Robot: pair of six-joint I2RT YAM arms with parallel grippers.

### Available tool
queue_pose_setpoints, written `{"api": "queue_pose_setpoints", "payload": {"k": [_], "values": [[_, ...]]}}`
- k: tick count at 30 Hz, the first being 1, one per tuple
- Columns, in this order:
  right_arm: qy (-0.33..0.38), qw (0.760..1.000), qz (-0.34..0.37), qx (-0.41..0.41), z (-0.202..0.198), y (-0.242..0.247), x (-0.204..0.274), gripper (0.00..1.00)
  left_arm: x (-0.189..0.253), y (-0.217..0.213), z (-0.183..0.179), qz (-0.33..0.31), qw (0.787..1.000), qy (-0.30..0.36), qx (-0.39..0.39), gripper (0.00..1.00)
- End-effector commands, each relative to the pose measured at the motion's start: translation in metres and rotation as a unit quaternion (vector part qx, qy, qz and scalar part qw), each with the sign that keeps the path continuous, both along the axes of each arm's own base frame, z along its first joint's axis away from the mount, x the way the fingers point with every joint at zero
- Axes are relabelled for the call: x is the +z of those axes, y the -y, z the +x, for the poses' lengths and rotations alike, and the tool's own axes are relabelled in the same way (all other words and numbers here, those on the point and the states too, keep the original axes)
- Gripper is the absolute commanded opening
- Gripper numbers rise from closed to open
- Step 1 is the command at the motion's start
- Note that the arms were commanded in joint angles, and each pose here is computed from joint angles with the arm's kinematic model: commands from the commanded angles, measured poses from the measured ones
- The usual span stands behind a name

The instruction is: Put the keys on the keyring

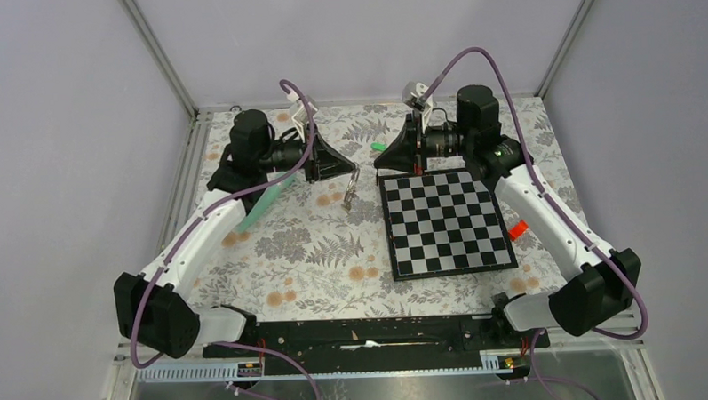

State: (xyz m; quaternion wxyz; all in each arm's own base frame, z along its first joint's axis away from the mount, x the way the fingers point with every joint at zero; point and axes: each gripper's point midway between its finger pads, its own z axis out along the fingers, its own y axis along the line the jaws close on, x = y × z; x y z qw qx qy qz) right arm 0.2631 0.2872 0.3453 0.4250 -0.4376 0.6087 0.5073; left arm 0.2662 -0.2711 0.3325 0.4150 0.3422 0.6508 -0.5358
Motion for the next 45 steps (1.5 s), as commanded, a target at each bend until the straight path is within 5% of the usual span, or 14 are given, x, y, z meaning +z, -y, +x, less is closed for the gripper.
{"api": "queue_pose_setpoints", "payload": {"k": [1, 15, 45], "values": [[0.059, 0.998, -0.010, -0.001, -0.001, 0.006, 0.009, 0.00, 0.017, 0.011, 0.005, -0.027, 0.998, -0.050, 0.013, 0.00], [0.137, 0.989, -0.049, 0.000, -0.005, 0.018, -0.002, 0.00, 0.025, 0.030, -0.009, -0.044, 0.979, -0.199, 0.011, 0.00], [0.173, 0.980, -0.102, 0.004, -0.002, 0.002, -0.013, 0.00, 0.010, 0.040, -0.002, -0.053, 0.970, -0.236, -0.007, 0.00]]}}
